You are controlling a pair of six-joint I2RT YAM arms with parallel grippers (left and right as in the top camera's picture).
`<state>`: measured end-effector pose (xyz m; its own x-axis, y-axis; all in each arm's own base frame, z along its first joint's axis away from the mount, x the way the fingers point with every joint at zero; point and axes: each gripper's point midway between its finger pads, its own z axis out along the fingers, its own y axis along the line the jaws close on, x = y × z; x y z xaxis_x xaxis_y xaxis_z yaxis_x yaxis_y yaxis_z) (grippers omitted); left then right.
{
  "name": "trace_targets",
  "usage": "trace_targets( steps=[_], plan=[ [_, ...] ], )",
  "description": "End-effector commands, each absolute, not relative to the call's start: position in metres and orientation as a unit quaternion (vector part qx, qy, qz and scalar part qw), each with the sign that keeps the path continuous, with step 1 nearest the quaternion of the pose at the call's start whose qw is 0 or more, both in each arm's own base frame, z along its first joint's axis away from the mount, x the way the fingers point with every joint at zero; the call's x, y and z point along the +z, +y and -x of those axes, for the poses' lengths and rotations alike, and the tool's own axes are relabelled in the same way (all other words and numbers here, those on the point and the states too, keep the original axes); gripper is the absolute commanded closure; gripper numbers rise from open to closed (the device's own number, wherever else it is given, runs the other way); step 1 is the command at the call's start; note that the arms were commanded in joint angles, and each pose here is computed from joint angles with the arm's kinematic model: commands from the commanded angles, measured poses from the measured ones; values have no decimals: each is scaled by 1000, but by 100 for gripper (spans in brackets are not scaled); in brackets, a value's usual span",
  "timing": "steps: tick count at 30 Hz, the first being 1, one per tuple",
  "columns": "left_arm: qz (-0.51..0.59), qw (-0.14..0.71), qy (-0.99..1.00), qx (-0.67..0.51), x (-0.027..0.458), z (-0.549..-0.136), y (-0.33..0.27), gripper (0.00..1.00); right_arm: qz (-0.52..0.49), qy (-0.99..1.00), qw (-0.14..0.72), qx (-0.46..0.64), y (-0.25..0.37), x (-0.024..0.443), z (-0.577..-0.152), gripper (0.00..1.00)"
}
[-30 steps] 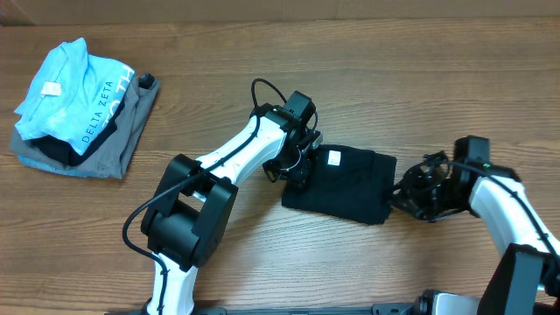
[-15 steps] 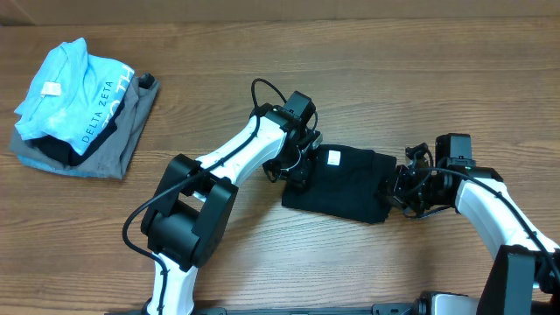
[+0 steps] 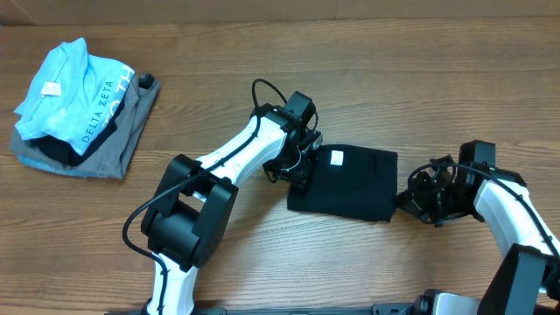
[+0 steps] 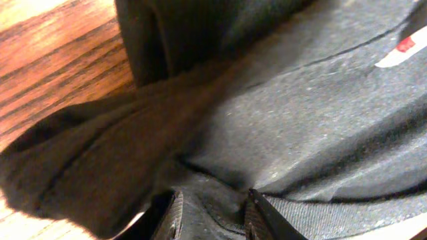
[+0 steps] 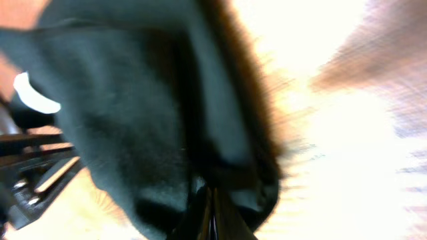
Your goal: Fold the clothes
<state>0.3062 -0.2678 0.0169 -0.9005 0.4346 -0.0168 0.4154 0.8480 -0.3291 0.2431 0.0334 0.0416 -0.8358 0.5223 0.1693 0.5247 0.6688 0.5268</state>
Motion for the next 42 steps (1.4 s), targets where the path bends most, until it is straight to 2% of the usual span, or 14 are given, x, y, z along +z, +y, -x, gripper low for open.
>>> trace_targets(
  steps=[1, 3, 5, 6, 8, 11, 15, 19, 24, 26, 29, 36, 39, 42],
  plan=[
    [228, 26, -959, 167, 17, -308, -270, 66, 338, -916, 6, -216, 9, 39, -237, 96],
    [228, 26, -959, 167, 17, -308, -270, 66, 337, -917, 3, -215, 8, 39, -239, 96],
    [228, 26, -959, 167, 17, -308, -270, 66, 334, -917, -10, -216, 7, 40, -244, 90],
    [228, 26, -959, 167, 17, -308, -270, 66, 333, -917, -14, -219, 7, 40, -247, 86],
    [228, 27, -959, 167, 17, -308, -270, 66, 334, -915, -17, -224, 8, 41, -249, 71],
    [228, 27, -959, 167, 17, -308, -270, 66, 355, -908, 12, -221, 11, 40, -237, 68],
    [228, 27, -959, 167, 17, -308, -270, 68, 340, -910, -18, -237, 11, 43, -252, 72],
    [228, 27, -958, 171, 20, -308, -272, 69, 303, -910, -77, -274, 15, 53, -279, 71],
    [230, 20, -957, 174, 39, -314, -276, 67, 275, -913, -74, -294, 30, 55, -281, 71],
    [231, 9, -956, 178, 53, -322, -281, 65, 265, -916, -70, -293, 36, 54, -280, 76],
    [240, -12, -953, 187, 74, -333, -289, 60, 266, -924, -65, -267, 36, 49, -277, 96],
    [254, -41, -942, 213, 93, -345, -303, 41, 347, -919, -62, -179, 1, 35, -271, 96],
    [271, -38, -939, 210, 88, -341, -302, 37, 394, -906, -59, -141, -23, 32, -263, 96],
    [281, -47, -935, 212, 86, -344, -303, 34, 418, -894, -45, -153, -29, 33, -257, 96]
  ],
)
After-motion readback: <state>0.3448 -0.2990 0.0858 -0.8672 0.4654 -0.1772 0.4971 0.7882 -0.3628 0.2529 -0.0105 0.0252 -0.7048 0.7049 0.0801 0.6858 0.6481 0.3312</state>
